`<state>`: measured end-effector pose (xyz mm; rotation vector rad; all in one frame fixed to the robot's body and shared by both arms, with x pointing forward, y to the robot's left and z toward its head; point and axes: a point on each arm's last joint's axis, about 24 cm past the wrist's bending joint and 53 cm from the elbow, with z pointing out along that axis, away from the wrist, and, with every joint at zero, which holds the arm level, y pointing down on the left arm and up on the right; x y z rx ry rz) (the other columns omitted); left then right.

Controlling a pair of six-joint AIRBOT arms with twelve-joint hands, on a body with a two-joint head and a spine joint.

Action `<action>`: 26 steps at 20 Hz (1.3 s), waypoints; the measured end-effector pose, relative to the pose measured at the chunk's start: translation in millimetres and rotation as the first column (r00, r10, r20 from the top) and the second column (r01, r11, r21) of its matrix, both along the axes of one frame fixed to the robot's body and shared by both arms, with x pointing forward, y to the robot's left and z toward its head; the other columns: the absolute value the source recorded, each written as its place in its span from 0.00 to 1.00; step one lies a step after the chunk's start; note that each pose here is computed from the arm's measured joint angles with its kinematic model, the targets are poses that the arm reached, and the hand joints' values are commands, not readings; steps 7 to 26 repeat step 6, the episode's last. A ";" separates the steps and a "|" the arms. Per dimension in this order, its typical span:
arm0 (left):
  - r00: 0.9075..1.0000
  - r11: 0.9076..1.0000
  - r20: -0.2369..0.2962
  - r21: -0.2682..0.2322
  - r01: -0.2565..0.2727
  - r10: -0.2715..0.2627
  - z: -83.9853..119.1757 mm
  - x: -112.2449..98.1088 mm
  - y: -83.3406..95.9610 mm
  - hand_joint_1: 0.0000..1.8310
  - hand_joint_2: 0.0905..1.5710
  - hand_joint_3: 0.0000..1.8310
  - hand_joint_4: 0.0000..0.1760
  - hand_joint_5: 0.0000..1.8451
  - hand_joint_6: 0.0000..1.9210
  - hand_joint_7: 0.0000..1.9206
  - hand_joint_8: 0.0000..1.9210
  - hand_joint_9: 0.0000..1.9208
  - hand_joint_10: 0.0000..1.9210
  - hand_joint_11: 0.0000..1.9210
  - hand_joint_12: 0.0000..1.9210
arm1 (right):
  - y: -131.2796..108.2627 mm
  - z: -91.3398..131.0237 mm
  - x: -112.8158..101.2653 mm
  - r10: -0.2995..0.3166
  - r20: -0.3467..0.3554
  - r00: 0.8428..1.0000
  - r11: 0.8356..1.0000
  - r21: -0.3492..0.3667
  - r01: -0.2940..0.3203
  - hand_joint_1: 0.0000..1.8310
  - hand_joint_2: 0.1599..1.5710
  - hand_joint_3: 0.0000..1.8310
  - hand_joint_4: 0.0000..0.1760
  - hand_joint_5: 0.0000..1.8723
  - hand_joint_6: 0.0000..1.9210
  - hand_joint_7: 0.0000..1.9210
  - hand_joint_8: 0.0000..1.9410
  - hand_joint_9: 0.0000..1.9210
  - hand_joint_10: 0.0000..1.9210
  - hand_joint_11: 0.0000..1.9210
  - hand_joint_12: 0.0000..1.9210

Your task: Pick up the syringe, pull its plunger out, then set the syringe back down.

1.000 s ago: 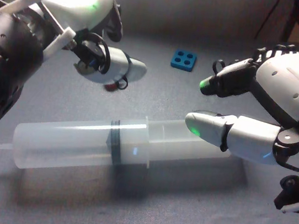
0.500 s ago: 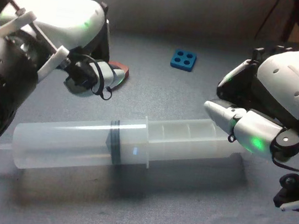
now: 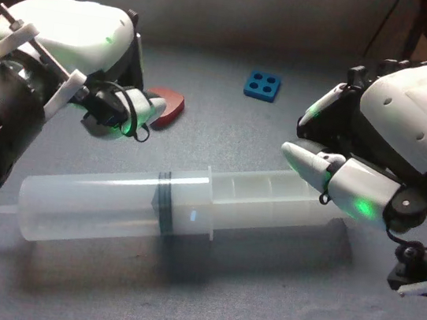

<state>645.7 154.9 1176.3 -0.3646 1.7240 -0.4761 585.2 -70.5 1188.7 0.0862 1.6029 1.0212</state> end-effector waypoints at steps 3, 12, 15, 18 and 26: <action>1.000 1.000 -0.001 -0.008 0.000 0.000 0.1 0.0 -0.3 0.37 0.84 0.00 1.00 0.76 1.00 0.79 1.00 0.82 1.00 0.85 1.00 | -3.0 8.3 6.9 0.001 0.063 0.998 1.000 -0.009 -0.001 0.34 0.89 0.00 1.00 0.67 1.00 0.74 1.00 0.84 1.00 0.94 1.00; 1.000 1.000 -0.003 -0.015 0.001 -0.001 0.4 0.1 -1.1 0.37 0.84 0.00 1.00 0.76 1.00 0.79 1.00 0.82 1.00 0.85 1.00 | -4.7 10.5 9.8 -0.005 0.079 0.997 1.000 -0.006 0.006 0.34 0.89 0.00 1.00 0.67 1.00 0.74 1.00 0.84 1.00 0.94 1.00; 1.000 1.000 -0.003 -0.015 0.001 -0.001 0.4 0.1 -1.1 0.37 0.84 0.00 1.00 0.76 1.00 0.79 1.00 0.82 1.00 0.85 1.00 | -4.7 10.5 9.8 -0.005 0.079 0.997 1.000 -0.006 0.006 0.34 0.89 0.00 1.00 0.67 1.00 0.74 1.00 0.84 1.00 0.94 1.00; 1.000 1.000 -0.003 -0.015 0.001 -0.001 0.4 0.1 -1.1 0.37 0.84 0.00 1.00 0.76 1.00 0.79 1.00 0.82 1.00 0.85 1.00 | -4.7 10.5 9.8 -0.005 0.079 0.997 1.000 -0.006 0.006 0.34 0.89 0.00 1.00 0.67 1.00 0.74 1.00 0.84 1.00 0.94 1.00; 1.000 1.000 -0.003 -0.015 0.001 -0.001 0.4 0.1 -1.1 0.37 0.84 0.00 1.00 0.76 1.00 0.79 1.00 0.82 1.00 0.85 1.00 | -4.7 10.5 9.8 -0.005 0.079 0.997 1.000 -0.006 0.006 0.34 0.89 0.00 1.00 0.67 1.00 0.74 1.00 0.84 1.00 0.94 1.00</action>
